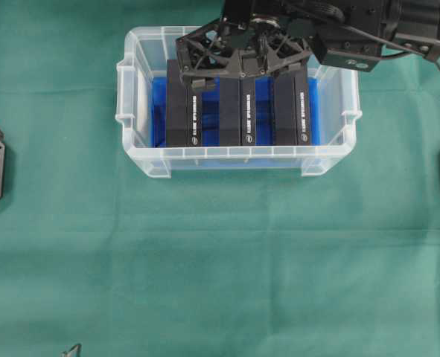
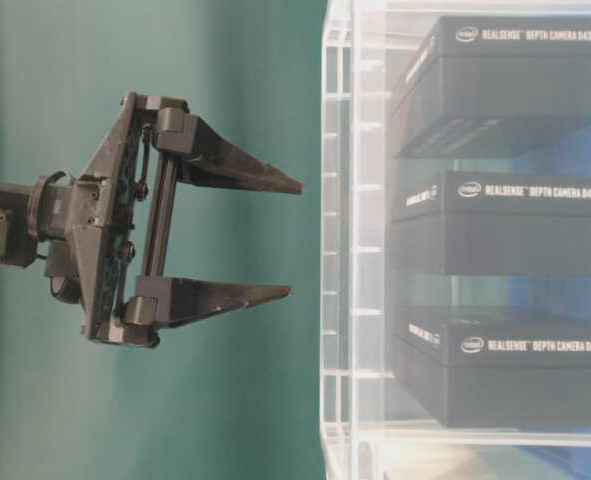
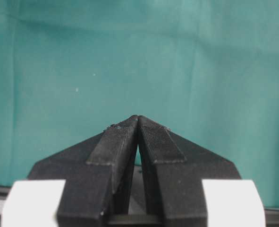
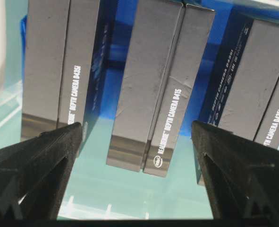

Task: Take the box out of the case with the right arm.
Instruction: 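Lower the right gripper around the middle box and close on it, then lift the middle box up out of the case with the right gripper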

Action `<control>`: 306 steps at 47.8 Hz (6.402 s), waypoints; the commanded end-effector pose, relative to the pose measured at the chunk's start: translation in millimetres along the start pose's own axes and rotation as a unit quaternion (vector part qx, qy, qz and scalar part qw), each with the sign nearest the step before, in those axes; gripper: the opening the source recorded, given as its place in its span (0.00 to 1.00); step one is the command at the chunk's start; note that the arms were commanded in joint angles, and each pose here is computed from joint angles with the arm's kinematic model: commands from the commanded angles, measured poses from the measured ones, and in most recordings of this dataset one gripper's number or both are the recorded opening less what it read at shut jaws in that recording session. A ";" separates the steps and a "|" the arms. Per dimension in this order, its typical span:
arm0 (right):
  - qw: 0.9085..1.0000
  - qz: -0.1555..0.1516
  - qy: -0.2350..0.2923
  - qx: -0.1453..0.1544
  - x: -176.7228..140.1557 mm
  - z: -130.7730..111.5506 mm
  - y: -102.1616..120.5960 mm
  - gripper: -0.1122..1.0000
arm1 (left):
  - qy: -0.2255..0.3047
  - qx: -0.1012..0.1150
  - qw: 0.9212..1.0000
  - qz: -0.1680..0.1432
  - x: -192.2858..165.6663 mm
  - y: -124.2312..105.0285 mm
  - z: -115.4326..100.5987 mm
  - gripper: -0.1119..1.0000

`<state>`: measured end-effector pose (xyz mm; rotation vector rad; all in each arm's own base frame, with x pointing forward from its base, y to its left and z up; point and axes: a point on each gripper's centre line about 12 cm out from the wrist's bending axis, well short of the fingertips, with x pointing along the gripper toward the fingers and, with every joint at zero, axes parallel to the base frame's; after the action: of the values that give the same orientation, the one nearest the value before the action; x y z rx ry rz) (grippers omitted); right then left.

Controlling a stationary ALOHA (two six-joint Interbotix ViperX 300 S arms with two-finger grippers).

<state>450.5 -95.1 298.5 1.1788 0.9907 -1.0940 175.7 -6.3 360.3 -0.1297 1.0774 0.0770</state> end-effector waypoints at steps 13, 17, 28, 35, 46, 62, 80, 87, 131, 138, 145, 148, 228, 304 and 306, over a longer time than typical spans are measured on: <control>1.000 -0.007 0.003 -0.002 6.7 -3.0 -0.3 0.93 | -0.013 0.002 1.000 -0.002 -6.9 -1.0 5.3 0.12; 1.000 -0.015 0.005 0.002 13.7 -3.6 -3.3 0.93 | -0.013 0.003 1.000 -0.002 -6.9 -1.3 5.3 0.12; 1.000 -0.002 0.003 0.014 36.7 -5.6 -5.5 0.93 | -0.013 0.002 1.000 -0.002 -6.4 -1.0 5.2 0.12; 0.999 0.005 0.003 0.033 54.0 -8.2 -8.8 0.93 | -0.014 0.002 1.000 -0.002 -6.5 -1.1 5.6 0.12; 0.999 0.010 0.017 0.044 78.8 -14.4 -10.5 0.93 | -0.015 0.003 1.000 -0.001 -6.0 -0.9 5.5 0.12; 0.998 -0.006 0.031 0.050 97.9 -17.4 -12.0 0.93 | -0.015 0.004 1.000 0.001 -5.6 -0.4 5.5 0.12; 0.998 -0.006 0.031 0.055 98.0 -16.2 -12.3 0.93 | -0.015 0.003 1.000 0.001 -5.1 -0.4 5.4 0.12; 0.997 -0.018 0.031 0.066 98.7 -15.8 -14.9 0.88 | -0.015 0.003 1.000 0.001 -5.1 -0.4 5.4 0.12; 0.997 -0.009 0.015 0.075 69.1 -11.8 -9.1 0.68 | -0.015 0.004 1.000 0.001 -5.6 -0.4 5.5 0.12; 0.997 -0.014 0.014 0.076 43.9 -9.9 -8.2 0.68 | -0.016 0.004 1.000 0.001 -5.6 -0.4 5.7 0.12; 0.997 -0.012 0.004 0.077 13.5 -4.5 -6.6 0.68 | -0.015 0.003 1.000 0.001 -5.6 -0.4 5.5 0.12; 0.997 -0.012 0.000 0.079 -2.7 -2.3 -7.1 0.68 | -0.015 0.003 1.000 0.001 -5.6 -0.4 5.5 0.12; 0.996 -0.011 -0.027 0.086 -98.5 1.2 -7.0 0.68 | -0.014 0.003 1.000 0.001 -6.4 -0.5 4.9 0.12; 0.996 -0.004 -0.028 0.080 -104.5 -62.0 3.2 0.68 | -0.014 0.004 1.000 0.001 -6.8 -0.1 4.1 0.12; 0.997 -0.003 -0.026 0.079 -105.2 -68.8 3.8 0.68 | -0.014 0.004 1.000 0.002 -6.8 0.1 4.1 0.12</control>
<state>443.8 -25.3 362.2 1.2395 0.9322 -1.2832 175.2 -5.4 361.0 -0.1232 1.0720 0.0815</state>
